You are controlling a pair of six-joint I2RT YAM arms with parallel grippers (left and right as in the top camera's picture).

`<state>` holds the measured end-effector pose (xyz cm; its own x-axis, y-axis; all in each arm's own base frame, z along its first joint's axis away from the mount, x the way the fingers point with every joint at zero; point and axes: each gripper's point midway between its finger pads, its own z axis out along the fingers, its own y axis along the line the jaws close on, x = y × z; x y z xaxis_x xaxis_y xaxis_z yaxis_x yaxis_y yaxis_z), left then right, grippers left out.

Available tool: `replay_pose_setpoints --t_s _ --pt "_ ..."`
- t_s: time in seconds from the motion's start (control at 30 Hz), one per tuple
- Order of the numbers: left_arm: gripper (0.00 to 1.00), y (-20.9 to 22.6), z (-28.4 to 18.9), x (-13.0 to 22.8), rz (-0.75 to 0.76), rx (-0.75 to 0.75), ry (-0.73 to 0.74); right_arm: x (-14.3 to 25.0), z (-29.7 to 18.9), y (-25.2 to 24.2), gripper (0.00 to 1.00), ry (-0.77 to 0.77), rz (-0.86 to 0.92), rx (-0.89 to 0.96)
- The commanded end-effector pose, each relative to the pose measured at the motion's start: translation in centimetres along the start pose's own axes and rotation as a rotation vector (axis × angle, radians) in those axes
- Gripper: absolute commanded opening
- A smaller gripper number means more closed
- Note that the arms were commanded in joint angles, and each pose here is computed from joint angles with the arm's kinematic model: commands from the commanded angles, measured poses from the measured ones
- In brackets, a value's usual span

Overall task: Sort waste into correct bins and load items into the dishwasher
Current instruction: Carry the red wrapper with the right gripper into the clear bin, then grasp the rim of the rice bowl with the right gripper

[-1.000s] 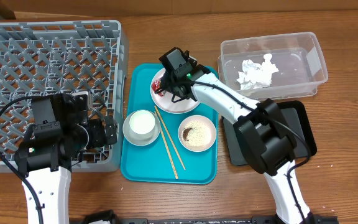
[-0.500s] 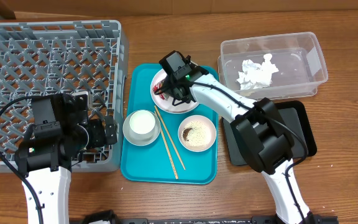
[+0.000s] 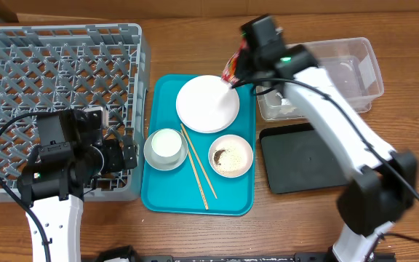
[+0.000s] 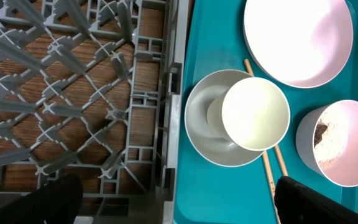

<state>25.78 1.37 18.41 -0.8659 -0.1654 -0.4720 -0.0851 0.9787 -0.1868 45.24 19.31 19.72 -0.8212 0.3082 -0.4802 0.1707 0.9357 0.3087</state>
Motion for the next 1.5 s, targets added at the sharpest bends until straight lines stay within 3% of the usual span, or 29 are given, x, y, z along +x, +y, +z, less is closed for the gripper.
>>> replay_pose_setpoints --t_s 0.0,0.17,0.2,0.27,0.3,0.37,0.6,0.93,1.1,1.33,1.47 --pt "1.0 -0.3 -0.5 -0.8 0.016 0.016 -0.026 -2.8 -1.7 -5.4 0.04 -0.027 0.067 0.088" --pt "1.0 -0.3 -0.5 -0.9 0.018 0.016 -0.031 -2.3 -1.0 -12.5 0.04 0.057 0.169 0.224" --pt "1.0 -0.3 -0.5 -1.0 0.018 0.016 -0.033 -2.1 -0.8 -13.4 0.09 0.065 0.183 0.238" --pt "1.0 -0.3 -0.5 -1.0 0.018 0.016 -0.033 -2.1 -0.6 -14.1 0.29 0.069 0.193 0.248" --pt "1.0 -0.3 -0.5 -1.0 0.018 0.016 -0.033 -2.3 -0.6 -14.3 0.5 0.066 0.189 0.249" --pt "1.0 -0.3 -0.5 -1.0 0.018 0.016 -0.034 -2.7 -0.7 -14.2 0.64 0.062 0.114 0.24" --pt "1.0 -0.3 -0.5 -1.0 0.018 0.016 -0.034 -3.0 -4.1 -14.3 0.89 0.06 0.095 0.234" --pt "1.0 -0.5 -0.5 -1.3 0.021 0.027 -0.046 0.7 -12.5 -16.5 0.92 0.167 0.13 0.172" --pt "1.0 -0.7 -0.4 -1.3 0.02 0.04 -0.042 4.5 -15.0 -16.7 0.92 0.174 0.109 0.109" --pt "1.0 -0.7 -0.1 -1.4 0.015 0.044 -0.034 10.0 -13.3 -12.1 0.91 0.246 -0.071 -0.114" --pt "1.0 -0.6 0.1 -1.3 0.013 0.043 -0.028 12.0 -11.0 -6.2 0.87 0.272 -0.261 -0.203"
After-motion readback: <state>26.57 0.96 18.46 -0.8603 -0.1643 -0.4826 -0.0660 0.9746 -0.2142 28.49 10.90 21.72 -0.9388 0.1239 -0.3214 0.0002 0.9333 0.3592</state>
